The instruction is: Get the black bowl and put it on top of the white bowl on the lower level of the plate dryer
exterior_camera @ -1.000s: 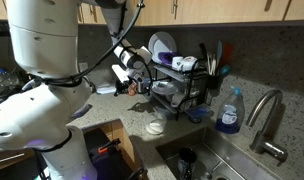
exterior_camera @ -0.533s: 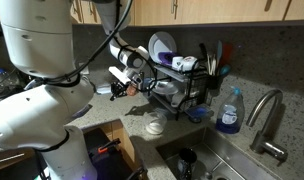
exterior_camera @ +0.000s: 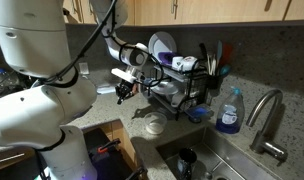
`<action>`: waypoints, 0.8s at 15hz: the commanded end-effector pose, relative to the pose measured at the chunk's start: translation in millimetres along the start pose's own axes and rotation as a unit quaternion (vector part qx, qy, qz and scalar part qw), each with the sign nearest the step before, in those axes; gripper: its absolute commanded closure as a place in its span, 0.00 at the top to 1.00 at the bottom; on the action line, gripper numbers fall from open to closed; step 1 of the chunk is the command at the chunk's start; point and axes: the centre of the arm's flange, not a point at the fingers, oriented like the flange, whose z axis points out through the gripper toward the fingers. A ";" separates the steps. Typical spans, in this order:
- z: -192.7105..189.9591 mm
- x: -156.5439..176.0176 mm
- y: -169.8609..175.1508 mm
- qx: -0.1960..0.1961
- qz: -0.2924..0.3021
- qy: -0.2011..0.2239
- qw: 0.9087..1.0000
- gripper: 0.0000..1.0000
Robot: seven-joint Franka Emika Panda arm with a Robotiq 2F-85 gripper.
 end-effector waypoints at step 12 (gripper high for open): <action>-9.6 -12.0 18.5 -0.038 -0.023 0.012 0.999 0.27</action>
